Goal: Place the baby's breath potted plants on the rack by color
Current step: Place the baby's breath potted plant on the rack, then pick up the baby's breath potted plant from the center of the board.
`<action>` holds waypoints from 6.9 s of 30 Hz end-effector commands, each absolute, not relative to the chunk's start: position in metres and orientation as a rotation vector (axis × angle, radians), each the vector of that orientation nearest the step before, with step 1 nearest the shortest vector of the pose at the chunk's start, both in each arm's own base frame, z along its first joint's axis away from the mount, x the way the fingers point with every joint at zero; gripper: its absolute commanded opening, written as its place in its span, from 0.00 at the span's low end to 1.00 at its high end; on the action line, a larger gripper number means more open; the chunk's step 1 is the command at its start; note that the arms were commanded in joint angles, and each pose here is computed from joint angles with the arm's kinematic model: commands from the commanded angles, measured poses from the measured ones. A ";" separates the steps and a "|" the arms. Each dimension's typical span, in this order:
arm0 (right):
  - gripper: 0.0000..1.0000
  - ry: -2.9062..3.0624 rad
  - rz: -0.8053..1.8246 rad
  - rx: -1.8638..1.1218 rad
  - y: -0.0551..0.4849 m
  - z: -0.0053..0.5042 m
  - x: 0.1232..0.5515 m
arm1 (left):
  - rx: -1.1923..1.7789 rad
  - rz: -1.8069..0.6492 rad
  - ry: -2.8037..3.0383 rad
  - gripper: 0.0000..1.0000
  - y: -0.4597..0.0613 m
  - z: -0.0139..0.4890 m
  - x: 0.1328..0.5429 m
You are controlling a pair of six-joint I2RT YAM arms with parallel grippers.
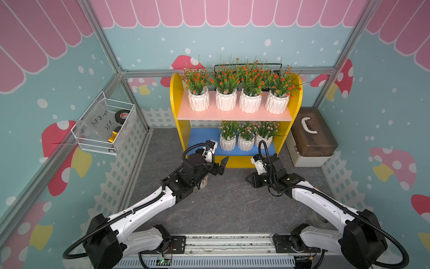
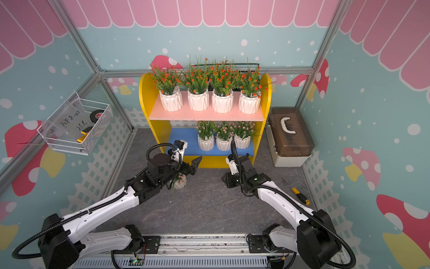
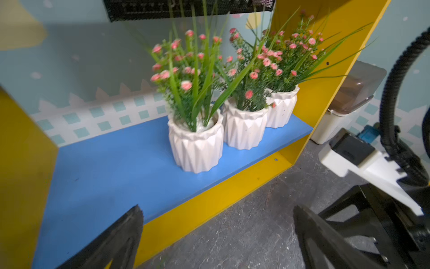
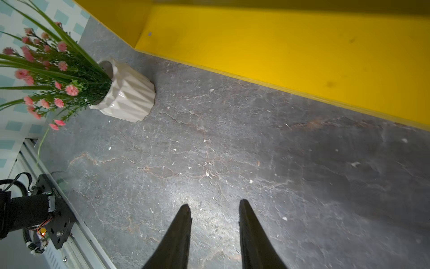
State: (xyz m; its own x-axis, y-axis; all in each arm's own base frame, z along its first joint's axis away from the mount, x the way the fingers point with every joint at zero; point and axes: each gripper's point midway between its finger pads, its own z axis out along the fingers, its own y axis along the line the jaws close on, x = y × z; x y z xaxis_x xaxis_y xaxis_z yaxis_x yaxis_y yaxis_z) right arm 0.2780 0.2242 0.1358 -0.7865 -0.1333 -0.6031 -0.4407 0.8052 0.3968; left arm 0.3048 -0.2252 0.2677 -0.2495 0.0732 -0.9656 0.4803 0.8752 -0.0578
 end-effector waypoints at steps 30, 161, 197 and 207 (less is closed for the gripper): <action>0.28 2.335 0.955 -0.614 0.407 0.112 0.318 | 0.031 -0.293 1.897 0.99 -0.116 0.234 0.245; 0.00 2.410 0.830 -0.543 0.261 0.156 0.295 | 0.809 -0.680 1.837 0.99 -0.343 0.136 0.262; 0.04 2.449 0.836 -0.527 0.254 0.133 0.281 | 0.787 -0.621 1.843 0.56 -0.348 0.123 0.277; 0.17 2.413 0.789 -0.492 0.244 0.143 0.287 | 0.769 -0.603 1.842 0.46 -0.343 0.124 0.277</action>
